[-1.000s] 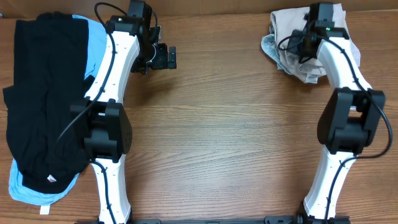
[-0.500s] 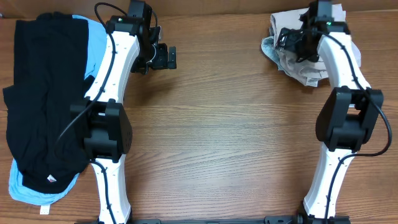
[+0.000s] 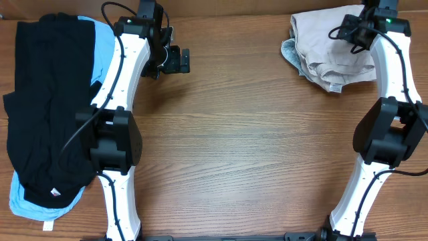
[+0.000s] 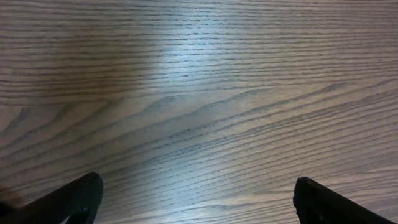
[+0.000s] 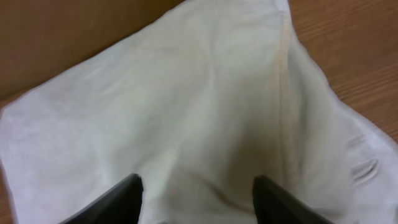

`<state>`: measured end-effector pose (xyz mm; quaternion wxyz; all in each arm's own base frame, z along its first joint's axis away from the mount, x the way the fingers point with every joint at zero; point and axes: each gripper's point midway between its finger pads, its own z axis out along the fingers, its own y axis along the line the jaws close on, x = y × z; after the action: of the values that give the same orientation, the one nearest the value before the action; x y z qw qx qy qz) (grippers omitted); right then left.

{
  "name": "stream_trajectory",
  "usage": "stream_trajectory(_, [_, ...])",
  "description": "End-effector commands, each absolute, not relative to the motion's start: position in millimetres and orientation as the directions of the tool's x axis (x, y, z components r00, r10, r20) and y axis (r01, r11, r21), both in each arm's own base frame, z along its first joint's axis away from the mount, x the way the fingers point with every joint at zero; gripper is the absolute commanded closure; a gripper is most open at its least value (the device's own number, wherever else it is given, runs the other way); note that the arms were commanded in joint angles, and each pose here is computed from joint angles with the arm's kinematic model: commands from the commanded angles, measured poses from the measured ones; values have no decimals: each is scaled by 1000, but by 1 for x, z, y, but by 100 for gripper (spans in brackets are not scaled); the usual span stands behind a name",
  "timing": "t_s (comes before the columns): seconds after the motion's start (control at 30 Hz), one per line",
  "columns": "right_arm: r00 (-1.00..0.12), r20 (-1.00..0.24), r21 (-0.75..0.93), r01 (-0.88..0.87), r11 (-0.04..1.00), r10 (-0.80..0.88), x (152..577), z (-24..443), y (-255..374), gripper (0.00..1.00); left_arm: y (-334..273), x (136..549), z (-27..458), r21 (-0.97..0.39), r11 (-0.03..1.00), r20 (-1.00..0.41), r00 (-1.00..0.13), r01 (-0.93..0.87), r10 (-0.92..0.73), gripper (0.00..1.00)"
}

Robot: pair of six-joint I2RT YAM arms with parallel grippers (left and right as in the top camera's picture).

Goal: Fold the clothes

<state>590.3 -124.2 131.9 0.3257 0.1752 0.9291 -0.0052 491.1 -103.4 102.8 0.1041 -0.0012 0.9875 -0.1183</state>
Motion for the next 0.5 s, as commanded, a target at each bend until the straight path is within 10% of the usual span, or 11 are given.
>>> stream_trajectory(0.0, [-746, -578, 86, 346, 934, 330, 594, 101, -130, 57, -107, 495, 115, -236, 972, -237, -971, 22, -35, 0])
stream_trajectory(0.1, [-759, -552, 85, 361, 929, 345, 592, 82, -135, 54, -107, 496, 115, -236, 972, -239, -970, 23, -35, 0])
stream_trajectory(0.3, [-733, -514, 114, 455, 883, 445, 583, 62, -161, 0, -103, 497, 115, -216, 976, -243, -969, 17, -37, 0])
stream_trajectory(0.47, [-706, -518, 170, 467, 867, 482, 582, 76, -172, 0, -100, 497, 114, -193, 981, -245, -969, 13, -36, 0])
